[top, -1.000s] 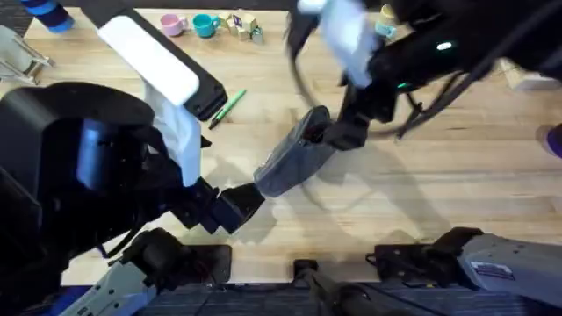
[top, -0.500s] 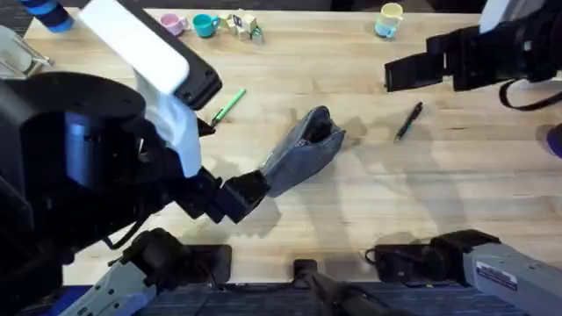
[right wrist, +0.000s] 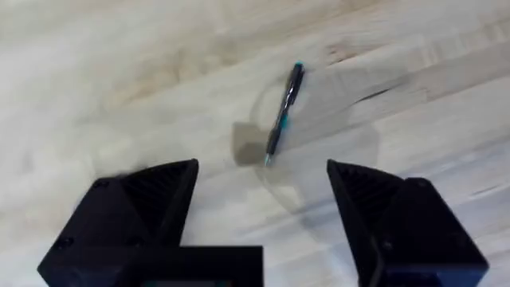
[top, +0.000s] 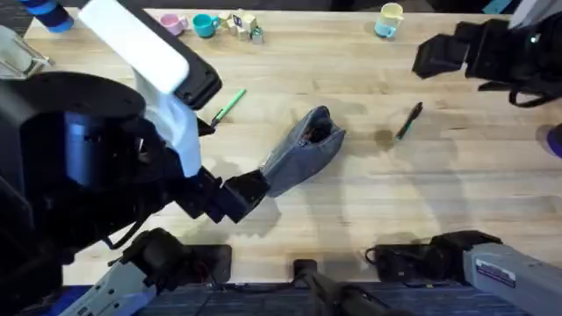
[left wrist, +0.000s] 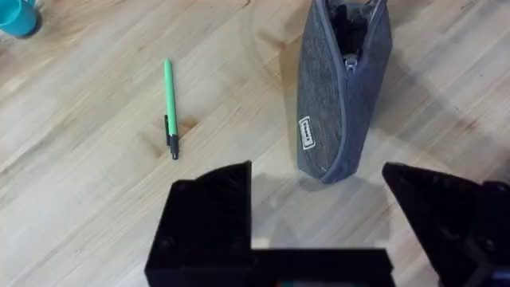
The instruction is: Unzip the bag, pick up the pens from the table one at a time and place them inside, then zip the bag closed.
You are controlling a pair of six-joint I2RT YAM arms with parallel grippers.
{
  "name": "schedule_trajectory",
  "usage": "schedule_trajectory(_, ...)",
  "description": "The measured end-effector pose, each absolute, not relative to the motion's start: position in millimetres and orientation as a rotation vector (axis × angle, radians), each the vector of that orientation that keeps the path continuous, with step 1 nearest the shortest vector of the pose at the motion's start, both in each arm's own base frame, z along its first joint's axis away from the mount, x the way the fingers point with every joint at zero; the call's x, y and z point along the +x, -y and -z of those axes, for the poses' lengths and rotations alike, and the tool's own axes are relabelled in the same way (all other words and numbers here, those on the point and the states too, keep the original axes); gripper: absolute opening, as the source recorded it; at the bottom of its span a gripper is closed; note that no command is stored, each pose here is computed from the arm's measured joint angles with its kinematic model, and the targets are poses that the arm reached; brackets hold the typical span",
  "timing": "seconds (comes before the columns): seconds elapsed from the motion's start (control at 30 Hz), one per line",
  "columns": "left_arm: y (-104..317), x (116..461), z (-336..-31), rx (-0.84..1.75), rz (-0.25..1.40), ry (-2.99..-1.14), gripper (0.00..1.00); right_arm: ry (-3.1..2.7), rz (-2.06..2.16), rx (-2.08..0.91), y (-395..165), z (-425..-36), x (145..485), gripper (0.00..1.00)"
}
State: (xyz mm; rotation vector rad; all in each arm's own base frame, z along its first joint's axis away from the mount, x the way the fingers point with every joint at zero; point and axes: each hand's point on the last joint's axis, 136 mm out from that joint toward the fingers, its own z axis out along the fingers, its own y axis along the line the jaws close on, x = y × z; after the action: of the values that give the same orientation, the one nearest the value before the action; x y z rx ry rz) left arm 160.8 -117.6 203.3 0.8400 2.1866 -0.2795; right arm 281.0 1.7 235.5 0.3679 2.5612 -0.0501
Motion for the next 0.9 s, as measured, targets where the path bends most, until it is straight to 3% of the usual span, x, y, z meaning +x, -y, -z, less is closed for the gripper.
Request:
schedule_trajectory(0.33,118,161,-203,0.84,0.279,-2.187,0.993,-2.505,0.142,0.671,16,-214,310,0.997)
schedule_trajectory(0.9,118,161,-203,0.84,0.279,-2.187,0.994,-2.652,0.224,0.909,57,-126,346,0.996)
